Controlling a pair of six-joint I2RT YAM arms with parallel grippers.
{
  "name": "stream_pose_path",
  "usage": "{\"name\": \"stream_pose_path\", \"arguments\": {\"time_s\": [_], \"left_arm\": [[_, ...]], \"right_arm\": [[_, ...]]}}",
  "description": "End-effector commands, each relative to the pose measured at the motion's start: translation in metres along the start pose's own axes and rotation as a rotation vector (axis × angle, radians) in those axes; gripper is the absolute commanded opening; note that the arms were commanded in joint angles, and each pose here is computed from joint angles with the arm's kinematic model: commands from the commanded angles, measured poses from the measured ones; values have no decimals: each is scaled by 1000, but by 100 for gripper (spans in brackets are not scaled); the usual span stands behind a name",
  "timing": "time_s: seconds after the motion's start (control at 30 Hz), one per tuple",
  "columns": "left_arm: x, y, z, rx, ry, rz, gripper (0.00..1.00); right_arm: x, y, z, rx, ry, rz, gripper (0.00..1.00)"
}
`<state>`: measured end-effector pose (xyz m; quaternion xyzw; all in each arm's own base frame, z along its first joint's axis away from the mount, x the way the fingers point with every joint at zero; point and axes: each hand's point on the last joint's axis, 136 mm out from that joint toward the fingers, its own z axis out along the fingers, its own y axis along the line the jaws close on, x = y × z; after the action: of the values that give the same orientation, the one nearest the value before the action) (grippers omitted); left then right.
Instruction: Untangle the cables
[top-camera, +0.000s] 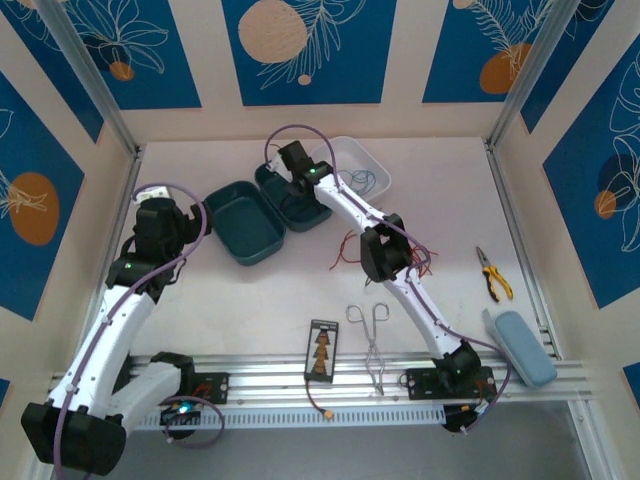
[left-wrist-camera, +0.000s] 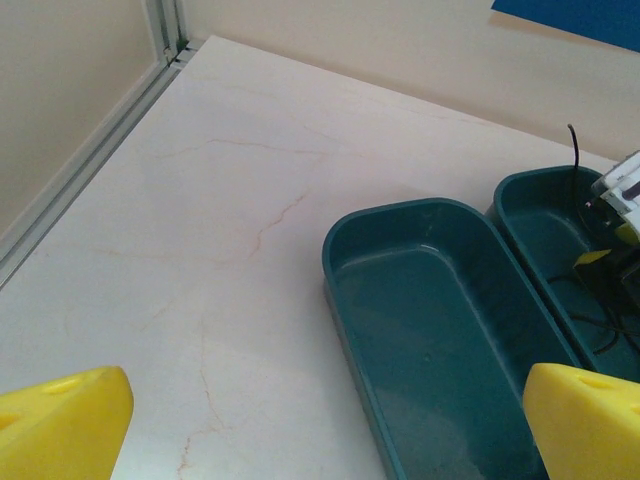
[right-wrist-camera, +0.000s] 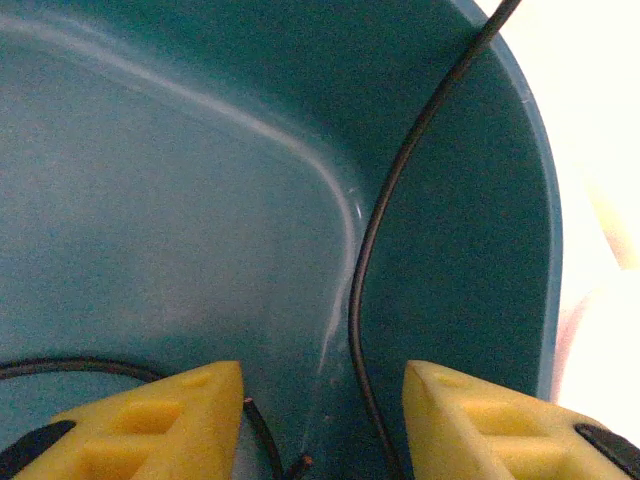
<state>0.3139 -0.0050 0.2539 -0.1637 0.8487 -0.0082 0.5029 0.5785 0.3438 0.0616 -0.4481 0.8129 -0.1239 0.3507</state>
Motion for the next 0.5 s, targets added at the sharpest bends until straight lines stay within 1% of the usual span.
{"name": "stream_pose_path", "arguments": {"time_s": [0.0, 0.1, 0.23, 0.37, 0.47], "left_arm": [[1, 7, -5, -8, -8, -4, 100], [0, 7, -6, -11, -15, -7, 100], [-1, 10, -7, -21, -24, -7, 100], [-3, 12, -9, -31, -34, -10, 100], [-5, 13, -11, -33, -45, -13, 100]], "right_arm": [[13, 0, 11, -26, 28, 36, 46], [25, 5, 15, -45, 66, 37, 46], [34, 26, 14, -126, 98, 59, 45], [34, 46, 10, -182, 108, 39, 44], [33, 57, 6, -229, 104, 39, 41]]}}
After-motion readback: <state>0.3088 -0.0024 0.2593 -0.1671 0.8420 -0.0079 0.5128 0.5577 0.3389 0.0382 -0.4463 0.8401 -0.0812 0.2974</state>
